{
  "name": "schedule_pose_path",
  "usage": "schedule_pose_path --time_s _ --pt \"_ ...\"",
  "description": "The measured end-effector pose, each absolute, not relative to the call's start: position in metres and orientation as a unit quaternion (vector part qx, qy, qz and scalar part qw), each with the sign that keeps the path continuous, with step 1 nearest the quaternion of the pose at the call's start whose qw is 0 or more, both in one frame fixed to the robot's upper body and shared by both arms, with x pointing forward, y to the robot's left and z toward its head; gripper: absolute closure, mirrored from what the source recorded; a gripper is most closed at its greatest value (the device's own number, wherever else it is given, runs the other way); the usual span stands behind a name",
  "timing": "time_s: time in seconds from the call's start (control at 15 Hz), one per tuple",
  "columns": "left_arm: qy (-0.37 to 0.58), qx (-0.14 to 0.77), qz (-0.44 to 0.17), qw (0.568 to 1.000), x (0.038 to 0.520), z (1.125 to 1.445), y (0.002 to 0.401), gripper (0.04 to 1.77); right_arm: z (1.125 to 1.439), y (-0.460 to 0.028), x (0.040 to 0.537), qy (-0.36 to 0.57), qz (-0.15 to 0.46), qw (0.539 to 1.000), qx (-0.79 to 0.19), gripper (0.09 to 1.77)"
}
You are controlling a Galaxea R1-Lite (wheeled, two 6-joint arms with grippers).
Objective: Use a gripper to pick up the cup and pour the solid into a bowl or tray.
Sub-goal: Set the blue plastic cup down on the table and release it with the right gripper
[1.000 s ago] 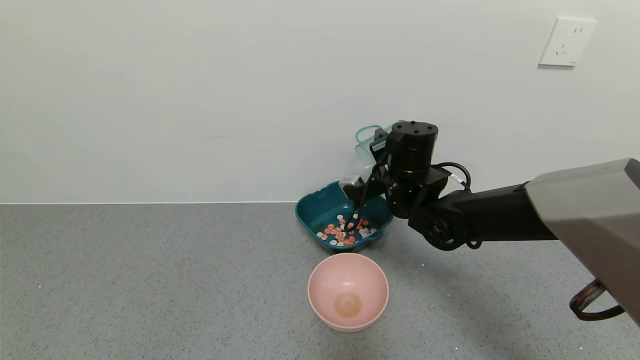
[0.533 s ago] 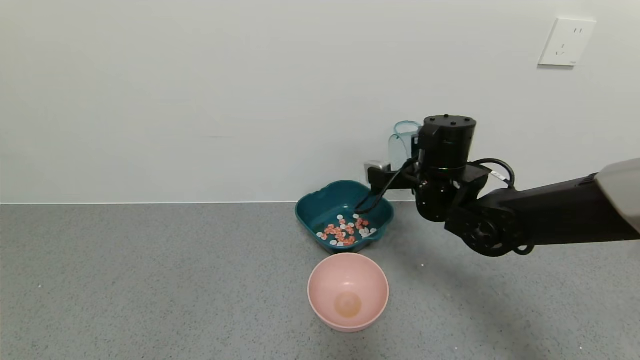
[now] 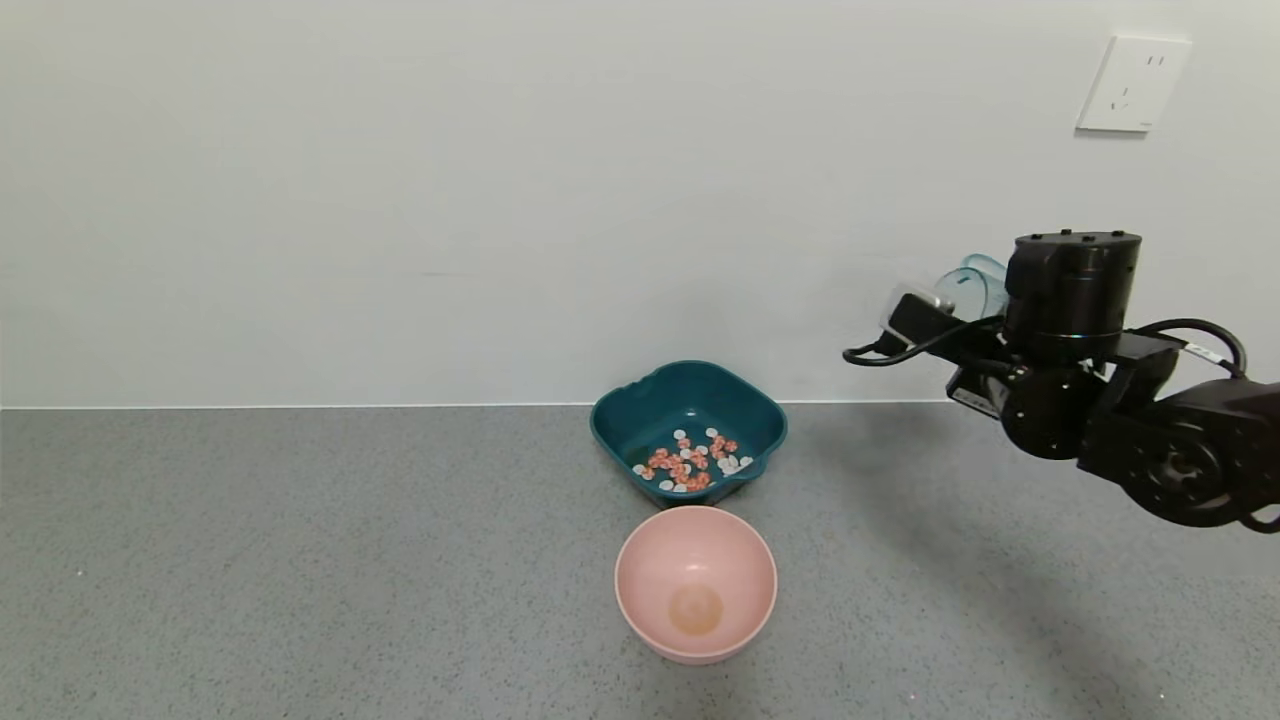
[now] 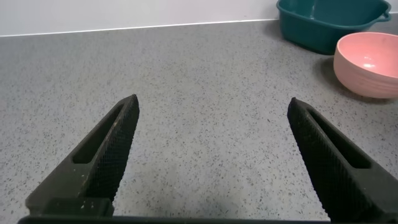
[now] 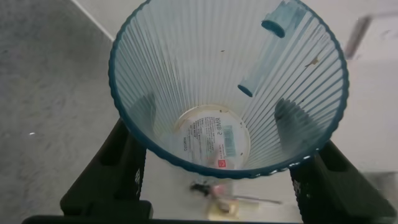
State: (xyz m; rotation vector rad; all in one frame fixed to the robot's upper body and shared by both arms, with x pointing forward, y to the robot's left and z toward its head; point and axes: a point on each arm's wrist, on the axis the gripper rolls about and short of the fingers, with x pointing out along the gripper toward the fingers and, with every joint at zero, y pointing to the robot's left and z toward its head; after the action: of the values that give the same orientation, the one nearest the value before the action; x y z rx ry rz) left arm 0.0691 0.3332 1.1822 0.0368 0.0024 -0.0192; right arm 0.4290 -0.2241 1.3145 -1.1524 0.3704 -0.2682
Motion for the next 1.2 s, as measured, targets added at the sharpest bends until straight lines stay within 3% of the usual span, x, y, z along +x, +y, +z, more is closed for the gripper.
schedule_pose_path --time_s 0.2,0.6,0.93,1.2 --pt "0.001 0.018 -0.01 1.0 0.069 1.182 0.333 0.09 1.311 -0.25 0.416 0.206 -0.117 0.87 -0.432 0.52" --pt "0.001 0.018 -0.01 1.0 0.069 1.182 0.333 0.09 1.321 -0.274 0.411 0.174 -0.08 0.957 -0.22 0.52" --pt "0.001 0.018 -0.01 1.0 0.069 1.182 0.333 0.09 1.318 -0.288 0.418 0.161 -0.04 0.983 -0.084 0.52" --pt "0.001 0.018 -0.01 1.0 0.069 1.182 0.333 0.09 1.306 -0.294 0.431 0.132 -0.015 0.99 -0.046 0.52"
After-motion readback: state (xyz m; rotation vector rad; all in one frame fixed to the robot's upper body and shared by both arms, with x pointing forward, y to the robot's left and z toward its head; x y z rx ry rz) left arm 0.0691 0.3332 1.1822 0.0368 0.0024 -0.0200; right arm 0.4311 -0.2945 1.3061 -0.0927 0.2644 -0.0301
